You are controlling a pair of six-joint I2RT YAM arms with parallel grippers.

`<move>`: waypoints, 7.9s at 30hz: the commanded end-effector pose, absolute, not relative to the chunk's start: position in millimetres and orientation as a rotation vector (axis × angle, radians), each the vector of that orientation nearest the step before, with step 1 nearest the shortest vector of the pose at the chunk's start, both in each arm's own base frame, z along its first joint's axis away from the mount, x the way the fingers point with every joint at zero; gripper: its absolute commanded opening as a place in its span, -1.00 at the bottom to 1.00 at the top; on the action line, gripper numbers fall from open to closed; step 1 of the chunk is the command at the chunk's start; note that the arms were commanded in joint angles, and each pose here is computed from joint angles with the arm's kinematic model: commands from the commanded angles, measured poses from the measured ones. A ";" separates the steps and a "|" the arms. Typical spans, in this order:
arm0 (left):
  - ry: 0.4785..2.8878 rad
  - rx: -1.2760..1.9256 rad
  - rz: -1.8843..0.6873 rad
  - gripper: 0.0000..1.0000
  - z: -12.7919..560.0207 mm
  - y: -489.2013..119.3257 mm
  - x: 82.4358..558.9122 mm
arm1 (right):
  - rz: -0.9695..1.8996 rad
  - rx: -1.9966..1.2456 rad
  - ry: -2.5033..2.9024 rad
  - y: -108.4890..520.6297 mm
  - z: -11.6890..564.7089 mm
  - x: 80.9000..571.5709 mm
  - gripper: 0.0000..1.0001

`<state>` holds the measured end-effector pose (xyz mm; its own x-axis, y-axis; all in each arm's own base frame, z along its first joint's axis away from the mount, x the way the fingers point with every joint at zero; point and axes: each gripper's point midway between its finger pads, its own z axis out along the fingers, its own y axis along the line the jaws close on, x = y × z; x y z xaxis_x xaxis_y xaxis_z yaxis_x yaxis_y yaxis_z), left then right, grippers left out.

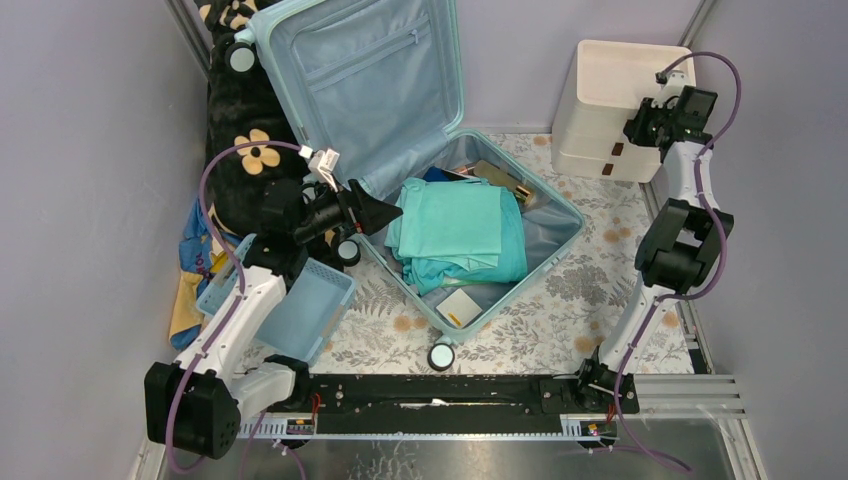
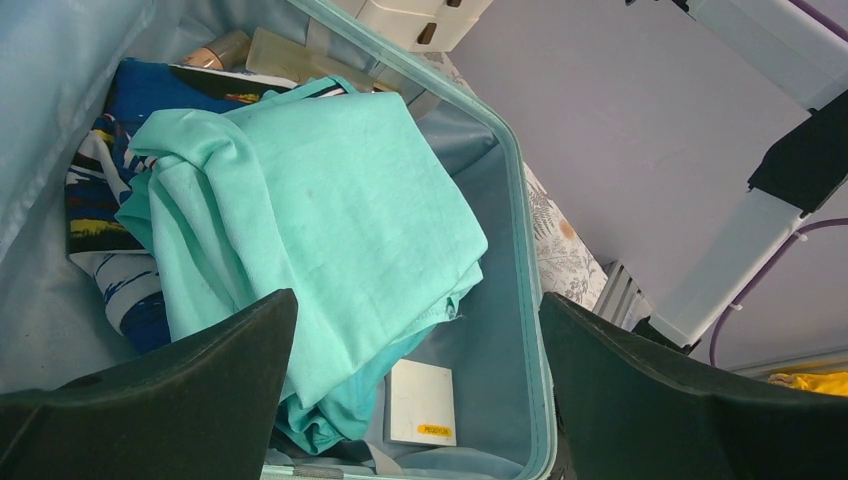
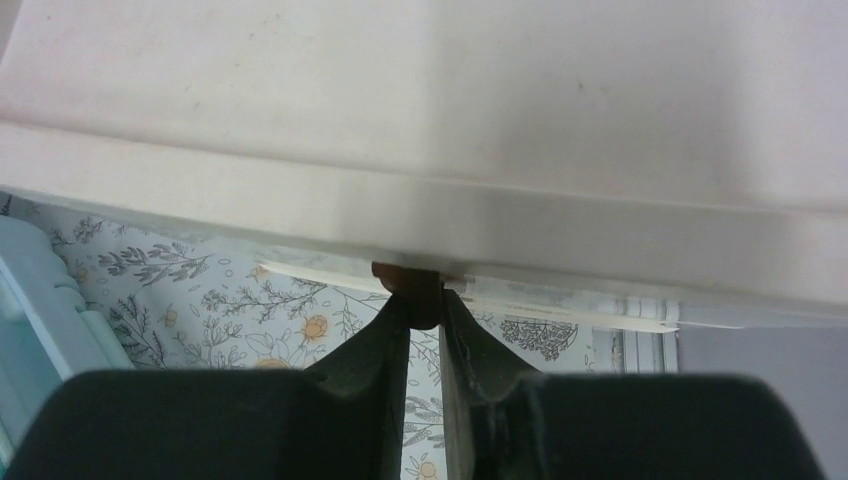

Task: Open, take out, and arrange the luggage
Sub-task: Open the drawer in the storage box, then pick up the personal item from the luggage.

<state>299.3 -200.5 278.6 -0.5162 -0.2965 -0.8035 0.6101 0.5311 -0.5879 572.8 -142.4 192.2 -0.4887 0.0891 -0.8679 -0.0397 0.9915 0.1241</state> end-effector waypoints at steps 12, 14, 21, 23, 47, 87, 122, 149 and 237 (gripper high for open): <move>1.670 0.325 -1.158 0.96 311.4 -202.8 291.1 | 0.122 -0.065 2.038 -119.1 220.8 522.9 -0.97; 1.666 0.329 -1.158 0.96 312.7 -202.5 289.6 | 0.139 -0.080 2.054 -113.3 217.5 512.8 -0.98; 1.661 0.346 -1.173 0.96 313.6 -204.1 285.6 | 0.124 -0.139 2.116 -99.1 200.2 464.8 -0.99; 1.661 0.348 -1.182 0.96 313.5 -204.7 284.8 | 0.110 -0.143 2.137 -98.1 195.1 452.3 -0.98; 1.674 0.322 -1.313 0.92 312.2 -222.4 266.2 | 0.086 -0.164 2.147 -90.6 229.6 394.7 0.18; 1.971 0.485 -0.817 0.76 240.7 -324.1 270.5 | 0.776 -0.467 1.905 28.5 233.1 331.4 0.51; 1.880 0.433 -0.683 0.79 255.4 -287.6 274.0 | 0.126 -1.192 2.097 143.7 127.4 497.9 -0.11; 1.868 0.424 -0.687 0.80 255.0 -279.4 268.6 | -0.103 -1.071 2.106 124.3 135.3 503.7 -0.22; 1.793 0.386 -0.781 0.82 281.2 -269.9 249.9 | 0.508 -0.763 2.044 128.8 235.7 429.4 -0.97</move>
